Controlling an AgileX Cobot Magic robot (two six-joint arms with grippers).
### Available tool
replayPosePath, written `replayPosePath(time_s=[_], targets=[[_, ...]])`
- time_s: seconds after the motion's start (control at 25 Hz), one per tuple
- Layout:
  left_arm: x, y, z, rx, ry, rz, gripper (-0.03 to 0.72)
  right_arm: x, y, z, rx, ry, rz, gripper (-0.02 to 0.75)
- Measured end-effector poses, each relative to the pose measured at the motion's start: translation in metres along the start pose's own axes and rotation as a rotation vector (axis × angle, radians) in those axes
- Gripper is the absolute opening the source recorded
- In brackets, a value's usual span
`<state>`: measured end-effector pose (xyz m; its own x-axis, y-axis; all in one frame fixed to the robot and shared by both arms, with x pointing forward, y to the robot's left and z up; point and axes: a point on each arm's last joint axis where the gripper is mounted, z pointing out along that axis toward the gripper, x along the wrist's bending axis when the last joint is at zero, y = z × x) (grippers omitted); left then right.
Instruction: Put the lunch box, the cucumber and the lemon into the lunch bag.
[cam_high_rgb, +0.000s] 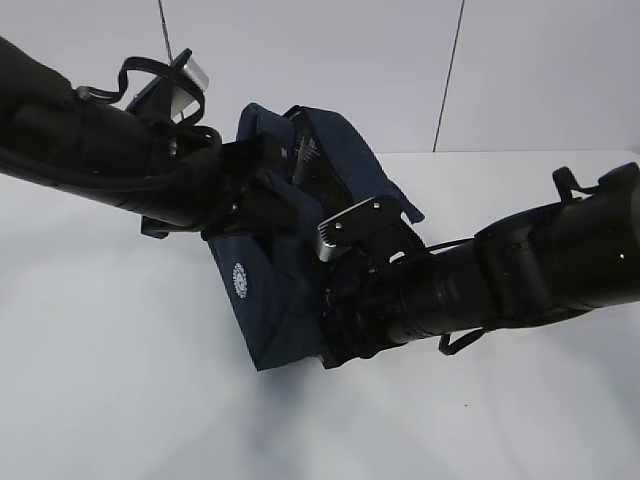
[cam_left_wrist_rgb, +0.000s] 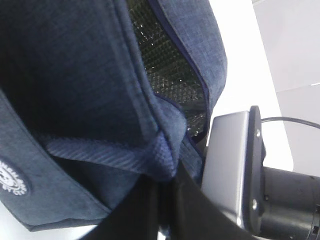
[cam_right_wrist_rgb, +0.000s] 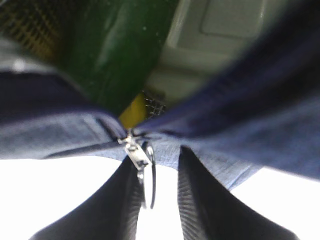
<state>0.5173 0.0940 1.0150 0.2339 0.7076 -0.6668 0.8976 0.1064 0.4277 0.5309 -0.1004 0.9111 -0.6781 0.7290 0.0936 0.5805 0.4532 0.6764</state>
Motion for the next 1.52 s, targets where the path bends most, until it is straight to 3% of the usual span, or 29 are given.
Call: replayPosePath(time_s=[0.6, 0.68, 0.76, 0.84, 1.52], targets=[[0.0, 0.0, 0.0, 0.0, 0.0, 0.002, -0.004, 0.0014, 0.0001, 0.0004, -0.003, 0.016, 0.0, 0.187], [0.0, 0.0, 0.0, 0.0, 0.0, 0.002, -0.004, 0.0006, -0.0002, 0.0005, -0.001, 0.007, 0.0, 0.144], [0.0, 0.0, 0.0, 0.0, 0.0, 0.003, -0.004, -0.0008, -0.0006, 0.0005, 0.004, -0.008, 0.002, 0.044], [-0.0001, -0.0002, 0.0, 0.002, -0.001, 0.002, -0.004, -0.001, -0.0005, 0.0005, 0.004, -0.01, 0.002, 0.008], [-0.0002, -0.0001, 0.0, 0.002, -0.002, 0.004, -0.004, 0.0017, 0.0009, 0.0004, -0.007, 0.02, 0.003, 0.014]])
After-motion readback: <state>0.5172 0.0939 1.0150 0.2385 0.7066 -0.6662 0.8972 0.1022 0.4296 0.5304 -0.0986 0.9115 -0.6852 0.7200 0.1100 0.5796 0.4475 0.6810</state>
